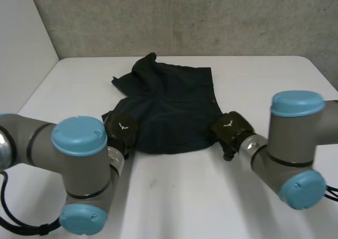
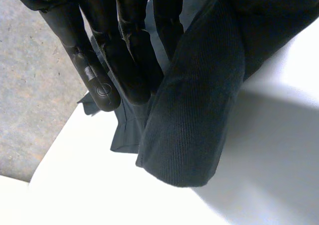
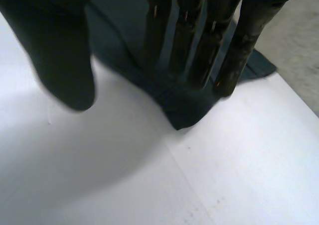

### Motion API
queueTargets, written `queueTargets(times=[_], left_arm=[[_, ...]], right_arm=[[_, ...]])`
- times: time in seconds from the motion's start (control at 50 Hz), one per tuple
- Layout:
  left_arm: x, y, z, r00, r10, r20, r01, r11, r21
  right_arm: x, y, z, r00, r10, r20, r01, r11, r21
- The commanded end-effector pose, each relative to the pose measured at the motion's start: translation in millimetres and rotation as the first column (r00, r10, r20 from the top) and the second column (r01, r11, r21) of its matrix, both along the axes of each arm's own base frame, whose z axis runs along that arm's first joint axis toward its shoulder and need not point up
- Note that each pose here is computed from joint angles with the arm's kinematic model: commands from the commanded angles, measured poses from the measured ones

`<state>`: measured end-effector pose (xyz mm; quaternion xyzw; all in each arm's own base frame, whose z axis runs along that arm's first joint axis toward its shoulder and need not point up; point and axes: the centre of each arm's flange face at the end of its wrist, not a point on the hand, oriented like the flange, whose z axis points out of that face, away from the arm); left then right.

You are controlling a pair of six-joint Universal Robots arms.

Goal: Fold the shorts.

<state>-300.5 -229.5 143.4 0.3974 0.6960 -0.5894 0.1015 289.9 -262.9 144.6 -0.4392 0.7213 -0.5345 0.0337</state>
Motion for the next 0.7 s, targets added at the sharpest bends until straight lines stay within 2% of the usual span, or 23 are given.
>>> queueTargets(times=[0.02,0.06,0.08,0.1,0.16,0.22,0.34,0.56,0.7], left_arm=[[3.8,9.6,41.6,0.995,0.014,-0.100,-0.015,1.000,-0.005],[2.8,10.2,51.6,0.990,0.013,-0.140,-0.016,1.000,-0.019],[0.1,11.9,70.3,0.979,0.002,-0.205,-0.013,0.999,-0.052],[-1.2,12.8,77.2,0.974,-0.004,-0.225,-0.011,0.998,-0.065],[-4.7,14.4,91.7,0.965,-0.019,-0.262,-0.006,0.995,-0.095],[-9.2,16.5,102.7,0.958,-0.038,-0.286,0.003,0.992,-0.123],[-17.5,22.5,111.0,0.951,-0.070,-0.302,0.026,0.989,-0.145],[-16.5,27.2,113.8,0.950,-0.072,-0.305,0.028,0.988,-0.149],[-8.9,33.6,122.6,0.949,-0.069,-0.306,0.024,0.989,-0.147]], right_arm=[[-17.0,3.2,32.4,0.960,-0.129,0.249,0.124,0.992,0.035],[-17.7,4.7,33.9,0.931,-0.162,0.328,0.147,0.987,0.069],[-17.7,4.6,32.9,0.916,-0.177,0.359,0.156,0.984,0.089],[-17.4,4.1,32.8,0.898,-0.196,0.394,0.164,0.980,0.112],[-13.7,7.4,30.0,0.876,-0.214,0.432,0.161,0.975,0.155],[-10.3,11.0,17.7,0.873,-0.233,0.428,0.160,0.967,0.199],[18.8,28.8,-19.3,0.902,-0.182,0.391,0.092,0.967,0.239],[25.3,-10.6,-33.7,0.860,-0.296,0.417,0.281,0.955,0.097],[28.6,-20.4,-33.8,0.865,-0.292,0.407,0.295,0.954,0.057]])
